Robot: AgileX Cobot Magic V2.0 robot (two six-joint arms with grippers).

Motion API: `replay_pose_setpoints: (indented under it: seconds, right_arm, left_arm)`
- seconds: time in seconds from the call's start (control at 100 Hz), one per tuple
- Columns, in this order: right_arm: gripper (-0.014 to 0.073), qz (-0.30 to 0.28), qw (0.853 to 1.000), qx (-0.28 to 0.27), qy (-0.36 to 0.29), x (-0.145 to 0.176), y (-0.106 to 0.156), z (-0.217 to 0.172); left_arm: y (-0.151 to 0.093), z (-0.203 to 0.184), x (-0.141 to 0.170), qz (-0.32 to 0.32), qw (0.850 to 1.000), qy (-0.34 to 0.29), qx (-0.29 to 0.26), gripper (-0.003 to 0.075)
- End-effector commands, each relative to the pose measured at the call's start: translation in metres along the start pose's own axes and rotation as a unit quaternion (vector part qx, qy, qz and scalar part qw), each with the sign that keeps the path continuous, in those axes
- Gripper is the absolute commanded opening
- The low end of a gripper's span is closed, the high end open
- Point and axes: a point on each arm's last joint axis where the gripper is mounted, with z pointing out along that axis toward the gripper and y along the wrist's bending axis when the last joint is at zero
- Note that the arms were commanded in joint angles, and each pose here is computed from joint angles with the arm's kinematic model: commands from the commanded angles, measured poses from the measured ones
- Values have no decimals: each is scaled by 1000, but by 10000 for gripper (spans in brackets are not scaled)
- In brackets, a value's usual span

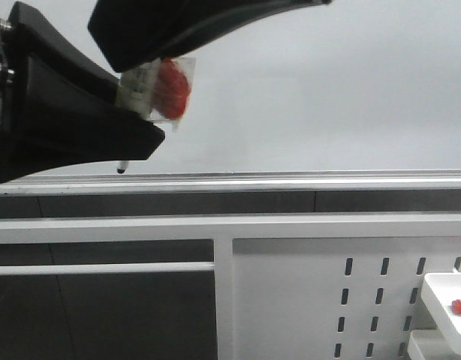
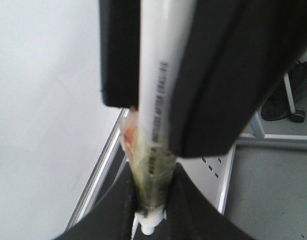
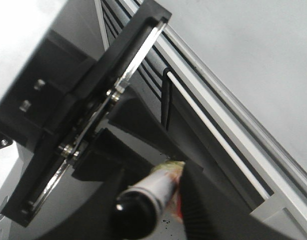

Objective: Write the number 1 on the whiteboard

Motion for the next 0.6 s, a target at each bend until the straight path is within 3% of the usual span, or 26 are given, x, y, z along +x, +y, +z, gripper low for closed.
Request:
replay_pose_setpoints:
  seconds: [0.0,0.12,0.24,0.29,0.46,0.51,0.59]
  right_arm:
    - [79,-4,998,9,-55,-19,-2,-8]
    - [-76,-4,998,9,-55,-19,-2,-8]
    - [-76,-4,998,10,-57,-19,-2,-8]
    - [-76,-9,998,11,-59,-19,-3,-8]
    - [-66,-35,997,20,-65,-20,-4,-9]
    - [-66,-43,997,22,-65,-21,-4,-9]
    - [-66,-59,996,26,-63,-19,-5,-9]
  left_arm:
    - [9,-5,-18,-1,998,-56,-29,-20]
    - [9,-5,-18,-1,998,-56,-29,-20]
    - [10,-5,-18,-7,998,-58,-30,8]
    - [10,-6,-18,-11,998,-59,-32,73]
    - [15,-17,-23,-79,993,-78,-49,428]
    - [17,-25,-25,-103,989,-86,-54,466]
    - [19,-41,-29,-130,984,-104,-60,455]
